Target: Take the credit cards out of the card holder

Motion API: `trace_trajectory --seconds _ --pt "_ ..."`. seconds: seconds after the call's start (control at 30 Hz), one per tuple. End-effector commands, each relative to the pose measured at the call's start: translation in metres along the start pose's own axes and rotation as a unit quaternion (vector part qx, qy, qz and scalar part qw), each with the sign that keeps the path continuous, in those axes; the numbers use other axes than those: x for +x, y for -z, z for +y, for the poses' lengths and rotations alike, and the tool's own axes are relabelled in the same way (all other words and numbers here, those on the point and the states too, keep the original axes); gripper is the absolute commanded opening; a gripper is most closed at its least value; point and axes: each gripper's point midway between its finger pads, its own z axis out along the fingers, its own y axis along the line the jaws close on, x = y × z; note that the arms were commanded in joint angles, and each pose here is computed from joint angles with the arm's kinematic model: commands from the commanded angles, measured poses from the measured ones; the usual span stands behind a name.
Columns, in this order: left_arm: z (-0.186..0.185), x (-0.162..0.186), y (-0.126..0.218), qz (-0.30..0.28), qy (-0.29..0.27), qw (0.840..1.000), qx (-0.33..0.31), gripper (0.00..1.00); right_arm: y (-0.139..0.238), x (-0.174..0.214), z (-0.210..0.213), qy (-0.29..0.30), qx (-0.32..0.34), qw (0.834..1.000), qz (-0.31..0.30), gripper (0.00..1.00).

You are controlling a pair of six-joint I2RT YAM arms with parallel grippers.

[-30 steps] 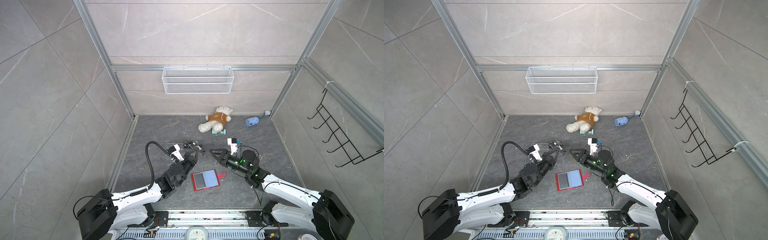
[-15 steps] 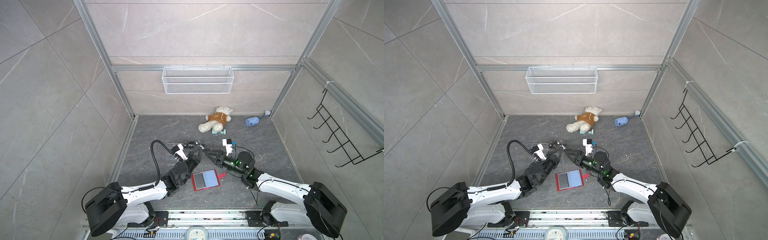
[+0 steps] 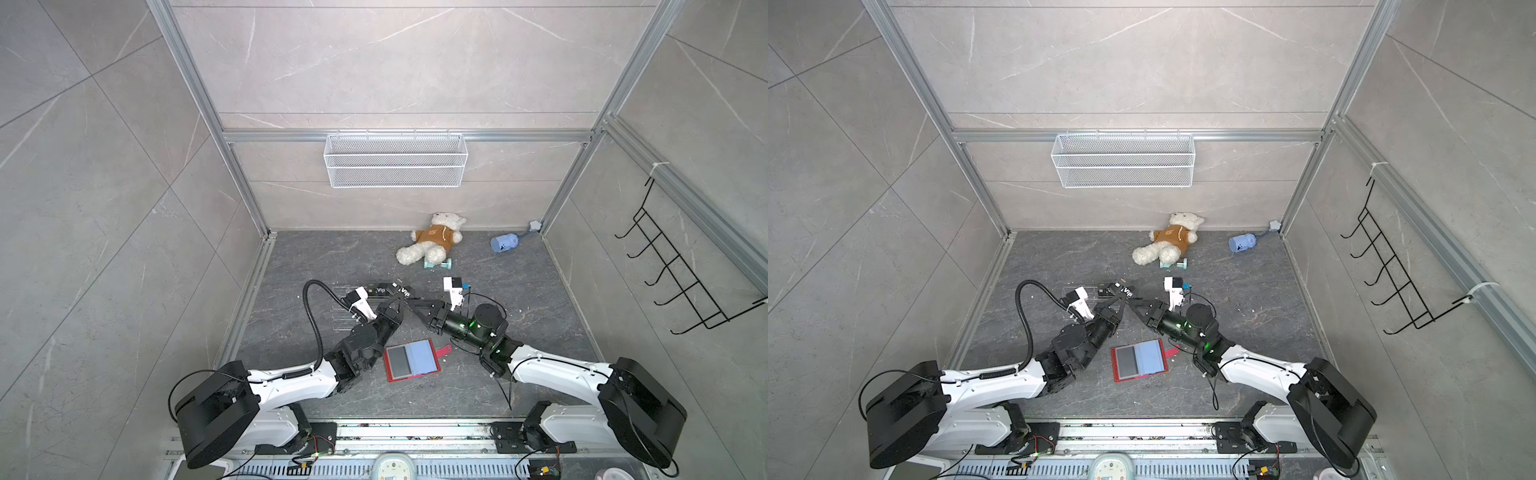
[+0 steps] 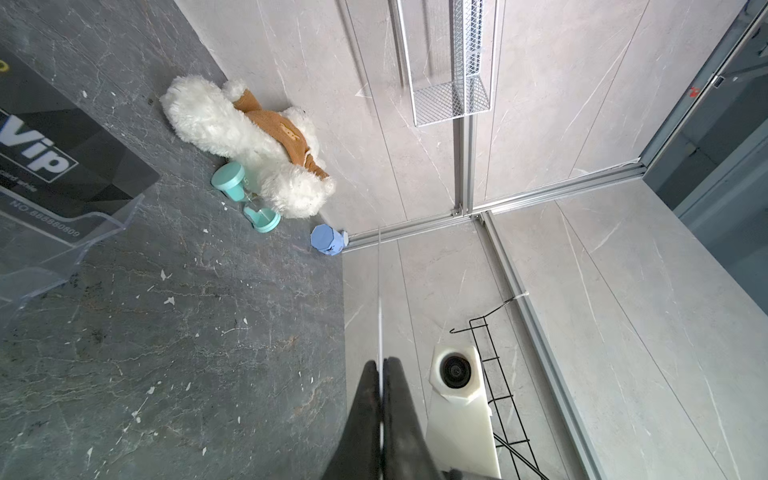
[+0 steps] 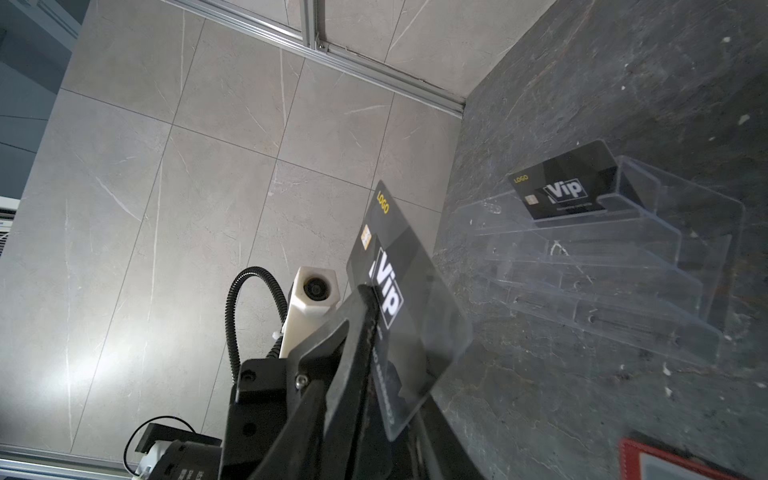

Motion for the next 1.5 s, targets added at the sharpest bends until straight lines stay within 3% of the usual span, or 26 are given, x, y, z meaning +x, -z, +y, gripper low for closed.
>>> trace_trajectory --seconds 0.0,0.23,0.57,0.9,1.2,1.47 --pt "-0.0254 -0.0079 -0.0032 -0.022 0.004 0.999 0.034 0.00 -0.0015 -0.0047 0.0071 -0.004 -0.022 1.000 -0.017 0.34" --pt "-0.0258 -0.0063 -0.0038 -0.023 0.007 0.999 0.038 0.00 -0.0042 -0.0116 0.0102 -0.015 -0.041 0.998 -0.035 0.28" --pt "-0.0222 -0.0072 -0.0031 -0.029 0.011 0.999 0.036 0.00 -0.0059 -0.0134 0.0107 -0.022 -0.052 0.998 -0.040 0.09" --pt "-0.0221 -0.0043 -0.0033 -0.028 0.013 0.999 0.038 0.00 -0.0051 -0.0133 0.0105 -0.024 -0.053 0.997 -0.041 0.02" --pt "-0.0217 -0.0029 -0.0008 -0.027 0.014 0.999 0.038 0.40 -0.0053 -0.0118 0.0121 -0.018 -0.055 0.998 -0.035 0.00" --pt "-0.0290 -0.0066 0.0061 -0.021 -0.024 0.999 0.019 0.57 -0.0017 -0.0104 0.0115 -0.010 -0.047 0.998 -0.029 0.00"
